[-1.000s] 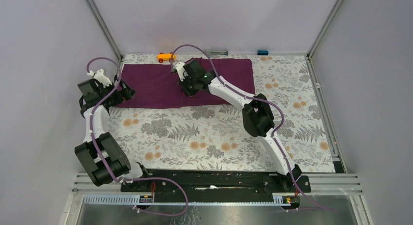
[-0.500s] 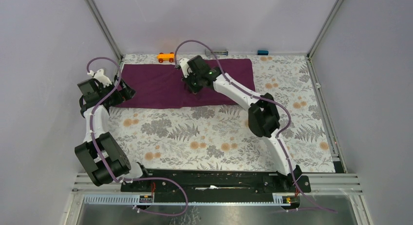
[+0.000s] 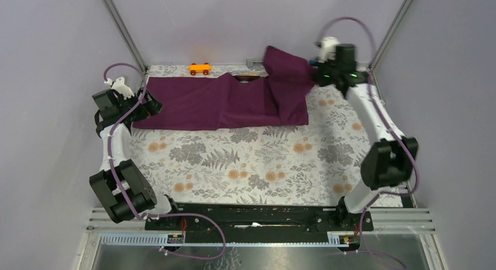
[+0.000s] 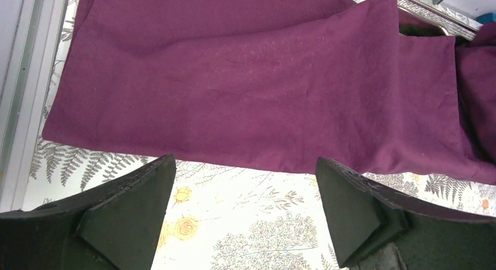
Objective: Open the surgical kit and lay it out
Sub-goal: Open the surgical kit at the center of the board.
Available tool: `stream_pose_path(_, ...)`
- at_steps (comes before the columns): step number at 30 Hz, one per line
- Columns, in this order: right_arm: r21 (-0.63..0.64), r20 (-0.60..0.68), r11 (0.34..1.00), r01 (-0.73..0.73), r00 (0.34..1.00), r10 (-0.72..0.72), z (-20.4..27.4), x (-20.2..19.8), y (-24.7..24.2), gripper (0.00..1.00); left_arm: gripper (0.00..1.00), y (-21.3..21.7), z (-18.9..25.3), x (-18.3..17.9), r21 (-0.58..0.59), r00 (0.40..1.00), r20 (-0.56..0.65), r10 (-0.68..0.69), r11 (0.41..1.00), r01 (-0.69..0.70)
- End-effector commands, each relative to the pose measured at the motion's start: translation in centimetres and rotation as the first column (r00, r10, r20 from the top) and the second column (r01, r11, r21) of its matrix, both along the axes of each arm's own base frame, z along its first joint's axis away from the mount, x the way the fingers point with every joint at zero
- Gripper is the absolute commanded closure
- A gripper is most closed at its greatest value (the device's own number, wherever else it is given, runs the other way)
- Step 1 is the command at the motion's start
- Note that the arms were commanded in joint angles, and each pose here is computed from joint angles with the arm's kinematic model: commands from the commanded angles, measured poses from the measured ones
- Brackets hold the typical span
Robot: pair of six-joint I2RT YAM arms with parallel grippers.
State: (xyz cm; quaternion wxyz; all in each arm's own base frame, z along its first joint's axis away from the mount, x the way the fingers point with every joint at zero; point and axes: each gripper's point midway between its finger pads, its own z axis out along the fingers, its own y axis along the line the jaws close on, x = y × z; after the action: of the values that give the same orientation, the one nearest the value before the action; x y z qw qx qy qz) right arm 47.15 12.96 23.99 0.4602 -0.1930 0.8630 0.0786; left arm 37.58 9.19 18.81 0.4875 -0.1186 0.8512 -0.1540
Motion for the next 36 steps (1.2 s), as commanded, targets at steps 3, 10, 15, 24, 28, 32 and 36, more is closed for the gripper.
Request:
stream_pose_path(3, -0.032, 0.097, 0.905, 0.425, 0.902, -0.420, -1.3, -5.2, -23.1, 0.97, 0.01, -0.6, 2.7, 2.1, 0.061, 0.996, 0.082, -0.039, 0.998, 0.034)
stream_pose_path(10, -0.185, 0.073, 0.718, 0.671, 0.738, -0.671, -9.0, -12.6, -38.7, 0.21, 0.01, -2.5, 1.9, 3.2, 0.068, 0.996, 0.056, -0.073, 0.995, 0.069)
stream_pose_path(15, -0.149, 0.036, 0.775, 0.614, 0.787, -0.616, -11.9, -12.5, -37.3, 0.01, 0.01, -3.8, 0.9, 5.0, 0.101, 0.994, 0.037, -0.103, 0.990, 0.099)
stream_pose_path(24, 0.126, -0.022, 0.925, 0.359, 0.933, -0.360, -10.3, -8.9, -26.3, 0.00, 0.01, -9.2, -0.8, 13.4, -0.010, 0.958, 0.080, -0.275, 0.961, 0.277)
stream_pose_path(28, 0.147, -0.024, 0.969, 0.196, 0.981, -0.195, -9.9, -7.5, -19.0, 0.00, 0.01, -11.6, -1.5, 18.2, -0.071, 0.930, 0.108, -0.351, 0.931, 0.359)
stream_pose_path(32, 0.168, -0.060, 0.980, 0.105, 0.994, -0.097, -10.1, -7.2, -15.7, 0.00, 0.01, -13.5, -2.9, 21.9, -0.103, 0.891, 0.123, -0.437, 0.888, 0.449)
stream_pose_path(36, 0.151, -0.109, 0.982, 0.111, 0.989, -0.096, -11.2, -7.0, -15.8, 0.00, 0.01, -16.2, -4.2, 23.1, -0.124, 0.828, 0.148, -0.540, 0.821, 0.558)
